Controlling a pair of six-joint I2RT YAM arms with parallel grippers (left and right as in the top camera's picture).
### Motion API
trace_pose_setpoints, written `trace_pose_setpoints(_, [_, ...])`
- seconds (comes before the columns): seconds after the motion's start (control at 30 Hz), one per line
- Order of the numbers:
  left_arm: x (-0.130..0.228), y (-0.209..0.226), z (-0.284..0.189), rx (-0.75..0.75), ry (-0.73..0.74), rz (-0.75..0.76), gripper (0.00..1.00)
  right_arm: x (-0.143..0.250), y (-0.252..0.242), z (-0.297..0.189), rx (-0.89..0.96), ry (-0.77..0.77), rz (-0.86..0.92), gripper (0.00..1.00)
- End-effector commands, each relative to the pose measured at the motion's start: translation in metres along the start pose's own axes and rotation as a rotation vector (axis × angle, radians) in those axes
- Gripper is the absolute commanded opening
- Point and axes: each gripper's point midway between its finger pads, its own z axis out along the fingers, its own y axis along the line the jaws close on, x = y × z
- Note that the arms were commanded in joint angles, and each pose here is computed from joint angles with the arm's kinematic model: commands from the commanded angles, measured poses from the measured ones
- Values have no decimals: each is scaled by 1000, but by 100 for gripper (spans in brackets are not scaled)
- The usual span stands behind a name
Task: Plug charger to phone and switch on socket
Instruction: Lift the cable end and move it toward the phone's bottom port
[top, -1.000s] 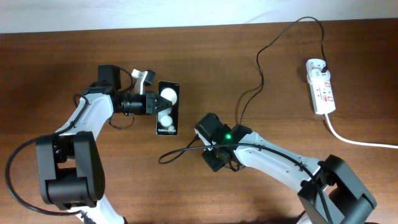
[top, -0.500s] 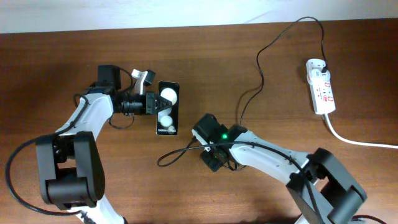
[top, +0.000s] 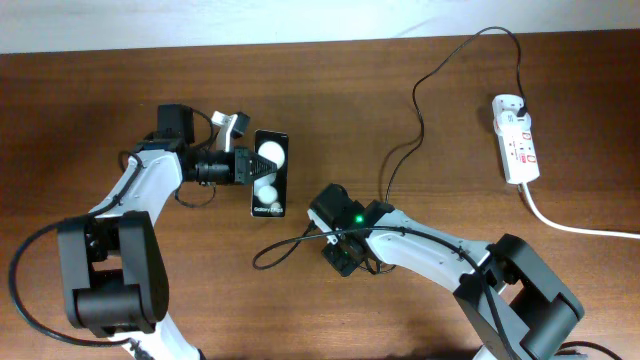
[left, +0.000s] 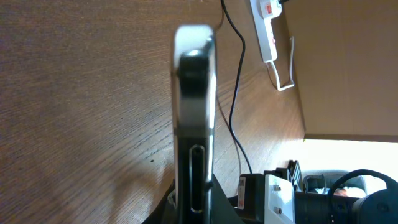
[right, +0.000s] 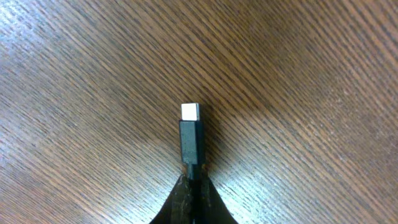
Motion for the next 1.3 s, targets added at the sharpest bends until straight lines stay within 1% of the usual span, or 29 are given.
trace_pose_setpoints(0.0, [-4,-15,-5,46,-18,22,0,0,3,1,-8,11,5,4])
trace_pose_setpoints(0.13, [-5,-15,-5,46,-22,4,0,-4,3,-6,-11,3,30,4])
trace_pose_setpoints(0.17, [-7,-14,-5,45,-30,-11,0,-13,9,-14,-45,-42,86,4])
trace_pose_setpoints(0.2, [-9,-12,-8,42,-37,-41,0,-23,22,-20,-121,-85,82,4])
trace_pose_setpoints(0.23, [-10,-9,-11,39,-45,-87,0,-32,32,-24,-180,-119,81,4])
trace_pose_setpoints(0.27, [-12,-3,-17,34,-65,-156,0,-38,39,-30,-222,-143,122,4])
trace_pose_setpoints(0.33, [-13,18,-29,25,-126,-273,0,-46,52,-48,-306,-193,108,4])
trace_pose_setpoints(0.37, [-10,26,-35,84,-177,-340,0,-54,56,-64,-373,-235,120,4])
trace_pose_setpoints(0.4, [-8,27,-37,131,-200,-364,0,-58,57,-70,-405,-256,125,4])
trace_pose_setpoints(0.43, [-7,29,-38,165,-225,-384,0,-61,55,-74,-441,-266,164,4])
trace_pose_setpoints(0.47, [-1,34,-36,179,-245,-441,0,-62,57,-72,-483,-272,208,4])
trace_pose_setpoints(0.5, [3,35,-33,203,-254,-488,0,-65,67,-72,-556,-303,207,4])
trace_pose_setpoints(0.53, [2,28,-33,250,-261,-488,0,-69,72,-68,-614,-357,238,4])
trace_pose_setpoints(0.57, [-2,23,-34,277,-267,-486,0,-69,72,-65,-624,-378,252,4])
trace_pose_setpoints(0.63, [-8,6,-31,325,-260,-427,0,-66,79,-60,-704,-456,276,4])
trace_pose_setpoints(0.7, [-8,1,-22,320,-249,-406,0,-63,78,-57,-701,-450,285,4])
trace_pose_setpoints(0.8, [-6,-9,-19,337,-239,-278,0,-62,73,-52,-666,-447,303,4])
trace_pose_setpoints(0.9, [-7,-11,-19,338,-244,-241,0,-64,65,-48,-619,-458,322,4])
trace_pose_setpoints(1.03, [-2,-19,-15,358,-225,-155,0,-64,65,-48,-619,-458,323,4])
trace_pose_setpoints(1.2, [0,-21,-15,366,-221,-112,0,-62,65,-46,-615,-444,328,4])
trace_pose_setpoints(1.23, [1,-23,-13,364,-220,-74,0,-62,65,-46,-616,-446,327,4])
trace_pose_setpoints(1.27, [1,-24,-11,362,-219,-73,0,-62,65,-46,-616,-446,327,4])
